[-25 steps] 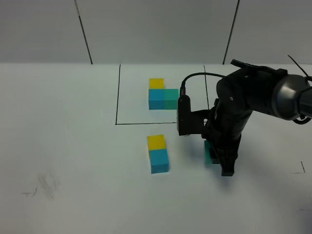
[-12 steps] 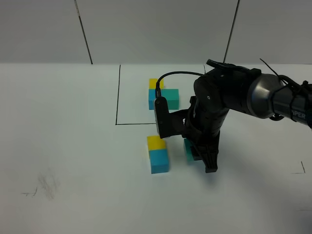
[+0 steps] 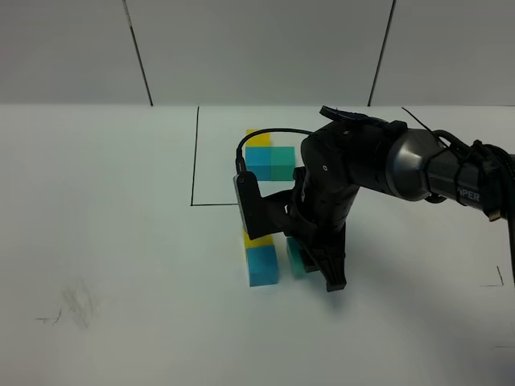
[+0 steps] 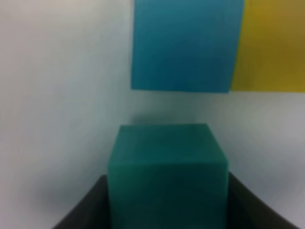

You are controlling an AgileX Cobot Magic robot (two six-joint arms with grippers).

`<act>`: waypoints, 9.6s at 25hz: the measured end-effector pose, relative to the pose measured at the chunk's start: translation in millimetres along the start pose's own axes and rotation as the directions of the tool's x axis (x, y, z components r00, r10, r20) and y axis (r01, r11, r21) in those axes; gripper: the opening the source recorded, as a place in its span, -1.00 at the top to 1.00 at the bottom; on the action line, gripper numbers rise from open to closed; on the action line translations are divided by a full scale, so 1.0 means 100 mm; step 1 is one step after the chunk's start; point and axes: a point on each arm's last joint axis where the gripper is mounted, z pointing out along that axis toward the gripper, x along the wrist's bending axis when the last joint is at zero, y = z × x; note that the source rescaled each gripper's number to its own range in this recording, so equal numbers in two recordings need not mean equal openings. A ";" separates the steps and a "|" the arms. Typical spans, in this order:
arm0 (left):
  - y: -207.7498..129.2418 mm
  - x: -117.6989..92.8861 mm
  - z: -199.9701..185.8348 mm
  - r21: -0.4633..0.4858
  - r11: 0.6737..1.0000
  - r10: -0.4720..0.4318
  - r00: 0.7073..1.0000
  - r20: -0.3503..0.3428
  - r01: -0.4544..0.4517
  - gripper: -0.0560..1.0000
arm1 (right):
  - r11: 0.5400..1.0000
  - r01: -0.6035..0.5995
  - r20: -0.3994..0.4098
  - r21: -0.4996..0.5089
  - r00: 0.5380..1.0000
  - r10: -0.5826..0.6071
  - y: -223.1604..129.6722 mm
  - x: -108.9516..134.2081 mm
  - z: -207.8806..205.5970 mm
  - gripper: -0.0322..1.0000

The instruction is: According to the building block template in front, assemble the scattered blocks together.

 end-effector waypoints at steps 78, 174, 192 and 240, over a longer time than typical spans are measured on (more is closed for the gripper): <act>0.00 0.00 0.00 0.000 1.000 0.001 1.000 0.000 -0.001 0.66 | 0.999 0.039 -0.074 -0.028 0.996 -0.041 0.17 -0.12 0.34 0.37; 0.00 0.00 0.00 0.000 1.000 0.000 1.000 0.000 0.000 0.66 | 0.050 -0.967 0.365 -0.249 -0.045 0.930 -2.35 1.56 -2.05 -0.89; 0.00 0.00 0.00 0.000 1.000 0.000 1.000 0.000 0.000 0.66 | -0.009 -0.813 0.219 -0.583 -0.167 0.961 -1.76 3.03 -2.06 -0.89; 0.00 0.00 0.00 0.000 1.000 0.002 1.000 0.000 -0.002 0.66 | 0.198 -0.605 0.108 -0.771 0.183 0.977 -1.56 3.51 -2.00 0.87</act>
